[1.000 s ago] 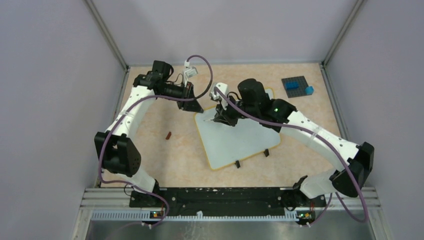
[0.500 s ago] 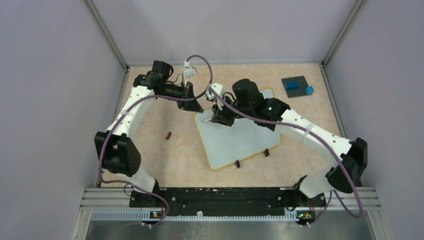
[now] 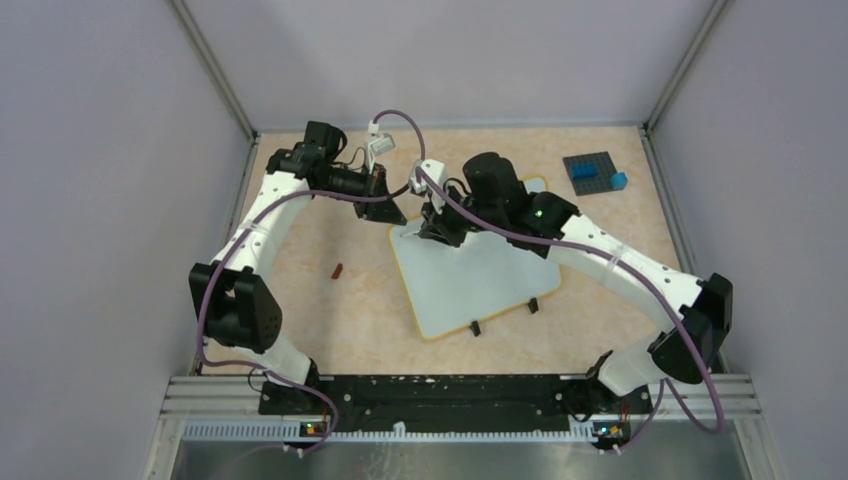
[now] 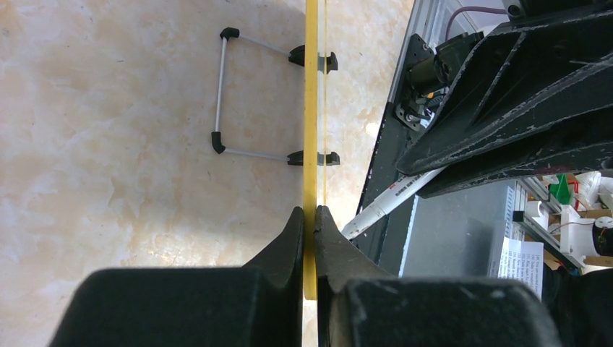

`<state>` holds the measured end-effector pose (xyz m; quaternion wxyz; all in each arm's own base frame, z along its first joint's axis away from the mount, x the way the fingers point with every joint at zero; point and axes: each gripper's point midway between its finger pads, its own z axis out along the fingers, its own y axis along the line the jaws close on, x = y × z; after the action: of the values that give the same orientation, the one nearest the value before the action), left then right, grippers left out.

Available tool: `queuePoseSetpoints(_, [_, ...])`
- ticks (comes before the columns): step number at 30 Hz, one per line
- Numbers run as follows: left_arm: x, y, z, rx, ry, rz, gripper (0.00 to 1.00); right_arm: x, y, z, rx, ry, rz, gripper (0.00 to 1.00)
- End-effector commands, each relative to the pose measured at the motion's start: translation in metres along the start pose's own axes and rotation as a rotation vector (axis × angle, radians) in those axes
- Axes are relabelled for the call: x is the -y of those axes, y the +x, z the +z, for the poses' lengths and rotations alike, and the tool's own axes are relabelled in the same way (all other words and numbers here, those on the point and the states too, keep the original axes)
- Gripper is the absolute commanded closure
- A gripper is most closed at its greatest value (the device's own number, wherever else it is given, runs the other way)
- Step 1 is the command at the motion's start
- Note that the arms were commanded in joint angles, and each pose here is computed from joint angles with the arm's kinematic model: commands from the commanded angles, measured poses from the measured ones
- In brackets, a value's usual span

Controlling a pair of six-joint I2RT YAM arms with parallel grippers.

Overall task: Write a sentence on the whiteboard
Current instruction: Hold the whiteboard on the whiteboard stand, then write a sentence on the whiteboard.

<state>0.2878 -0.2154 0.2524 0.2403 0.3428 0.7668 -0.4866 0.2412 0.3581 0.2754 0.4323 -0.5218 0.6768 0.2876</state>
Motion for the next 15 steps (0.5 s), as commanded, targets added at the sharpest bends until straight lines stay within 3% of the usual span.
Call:
queuePoseSetpoints(1, [0.003,-0.002,0.001,0.01,0.016,0.012,1.0,0.005,-0.023,0.001,0.054,0.035,-0.018,1.0])
queuePoseSetpoints(15, [0.002,0.001,0.001,0.007,0.011,0.014,1.0,-0.001,0.009,0.005,-0.002,0.027,-0.001,1.0])
